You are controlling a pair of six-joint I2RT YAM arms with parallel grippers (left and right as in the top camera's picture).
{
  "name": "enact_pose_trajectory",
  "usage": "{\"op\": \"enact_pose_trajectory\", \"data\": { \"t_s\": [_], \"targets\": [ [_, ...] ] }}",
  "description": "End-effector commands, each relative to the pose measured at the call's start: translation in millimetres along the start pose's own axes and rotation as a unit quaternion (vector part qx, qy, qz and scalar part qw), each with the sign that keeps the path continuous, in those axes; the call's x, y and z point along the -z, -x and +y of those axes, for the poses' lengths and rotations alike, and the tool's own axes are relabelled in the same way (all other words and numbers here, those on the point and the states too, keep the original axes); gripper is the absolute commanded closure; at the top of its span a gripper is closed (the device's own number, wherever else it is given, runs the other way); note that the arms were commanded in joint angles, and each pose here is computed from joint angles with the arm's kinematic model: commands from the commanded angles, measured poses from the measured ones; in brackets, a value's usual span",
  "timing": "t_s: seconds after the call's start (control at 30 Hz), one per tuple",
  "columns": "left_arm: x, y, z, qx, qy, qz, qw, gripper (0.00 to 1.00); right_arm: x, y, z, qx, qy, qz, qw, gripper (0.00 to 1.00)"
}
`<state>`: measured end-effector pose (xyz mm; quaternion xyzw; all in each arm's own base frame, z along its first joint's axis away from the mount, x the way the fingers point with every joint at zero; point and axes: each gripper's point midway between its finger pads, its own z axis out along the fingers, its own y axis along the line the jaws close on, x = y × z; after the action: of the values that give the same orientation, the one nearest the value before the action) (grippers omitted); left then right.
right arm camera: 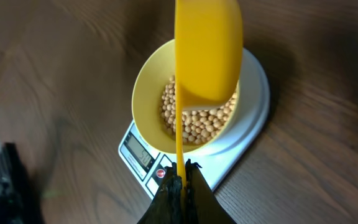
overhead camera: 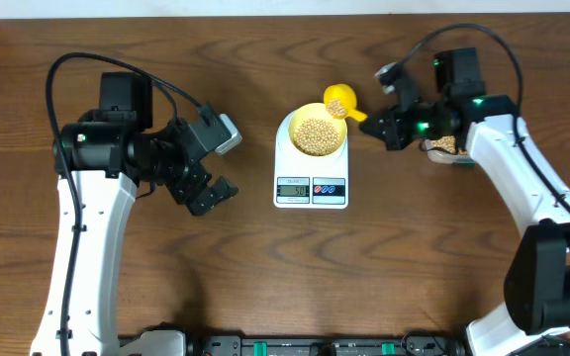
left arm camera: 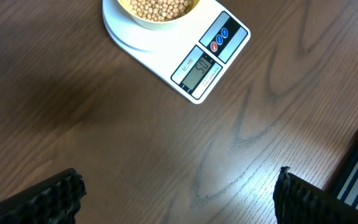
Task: Scoop item into bowl and weigh 50g on scale
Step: 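Move the scoop right back over the chickpea tub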
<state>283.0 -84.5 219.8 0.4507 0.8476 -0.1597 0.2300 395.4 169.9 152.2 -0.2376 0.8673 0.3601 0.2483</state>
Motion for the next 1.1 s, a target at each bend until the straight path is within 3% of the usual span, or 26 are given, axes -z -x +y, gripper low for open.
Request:
{"op": "enact_pose_trajectory", "data": {
  "t_s": [0.0, 0.37, 0.67, 1.07],
  "targets": [
    [-2, -2, -2, 0.008, -0.006, 0.003, 1.0, 0.01, 17, 13, 1, -0.029, 0.045, -0.031, 0.998, 0.99],
    [-2, -2, -2, 0.008, -0.006, 0.003, 1.0, 0.01, 70, -4, -40, -0.151, 0.05, -0.059, 0.985, 0.99],
    [-2, -2, -2, 0.008, -0.006, 0.003, 1.0, 0.01, 112, -49, -62, -0.218, 0.031, -0.044, 0.974, 0.99],
    [-2, -2, -2, 0.008, -0.005, 0.003, 1.0, 0.01, 138, -103, -114, -0.247, -0.119, 0.036, 0.961, 0.99]
  ]
}}
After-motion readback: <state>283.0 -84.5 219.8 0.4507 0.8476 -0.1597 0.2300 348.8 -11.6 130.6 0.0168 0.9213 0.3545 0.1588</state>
